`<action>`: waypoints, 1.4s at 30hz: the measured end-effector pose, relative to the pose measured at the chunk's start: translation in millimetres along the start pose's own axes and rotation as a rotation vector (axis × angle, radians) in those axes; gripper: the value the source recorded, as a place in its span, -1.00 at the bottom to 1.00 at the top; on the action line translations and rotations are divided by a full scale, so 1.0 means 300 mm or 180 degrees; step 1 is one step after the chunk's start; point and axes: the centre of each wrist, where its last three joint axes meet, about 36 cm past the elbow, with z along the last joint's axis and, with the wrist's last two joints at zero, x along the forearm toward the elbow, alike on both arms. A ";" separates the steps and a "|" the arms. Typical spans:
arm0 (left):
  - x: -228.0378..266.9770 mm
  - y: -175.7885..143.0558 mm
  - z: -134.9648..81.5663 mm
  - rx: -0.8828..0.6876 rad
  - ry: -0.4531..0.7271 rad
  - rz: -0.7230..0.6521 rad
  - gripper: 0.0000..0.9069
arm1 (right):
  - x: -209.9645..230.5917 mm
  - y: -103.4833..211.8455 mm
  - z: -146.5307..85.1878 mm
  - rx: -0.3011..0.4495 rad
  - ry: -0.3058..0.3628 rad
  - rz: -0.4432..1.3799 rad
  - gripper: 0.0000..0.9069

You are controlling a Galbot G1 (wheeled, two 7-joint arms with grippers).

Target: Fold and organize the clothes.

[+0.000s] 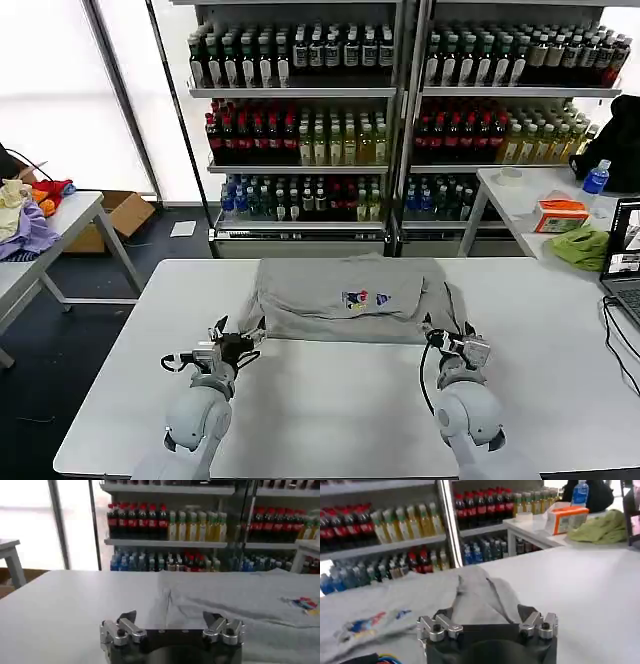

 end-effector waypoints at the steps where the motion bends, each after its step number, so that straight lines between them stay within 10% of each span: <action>1: -0.002 -0.001 0.004 -0.0011 0.0011 0.0001 1.00 | -0.002 -0.003 0.004 0.0011 0.0015 0.0012 1.00; 11: -0.032 0.002 0.028 -0.0049 0.0086 -0.0026 1.00 | -0.029 -0.021 0.037 0.0075 0.0107 0.0081 0.82; 16: -0.048 0.011 0.046 -0.0071 0.0139 -0.0055 -0.80 | -0.043 -0.023 0.066 0.0063 0.0169 0.0088 0.11; 18: -0.048 0.011 0.053 -0.0080 0.0148 -0.0046 -0.98 | -0.046 -0.027 0.080 0.0062 0.0187 0.0090 -0.44; 20: -0.047 0.011 0.057 -0.0091 0.0150 -0.0041 -1.00 | -0.051 -0.032 0.093 0.0054 0.0215 0.0095 -1.00; 42: 0.041 -0.005 0.090 -0.0249 0.0025 0.0011 -1.00 | 0.042 -0.069 0.127 0.0100 0.0233 0.0033 -1.00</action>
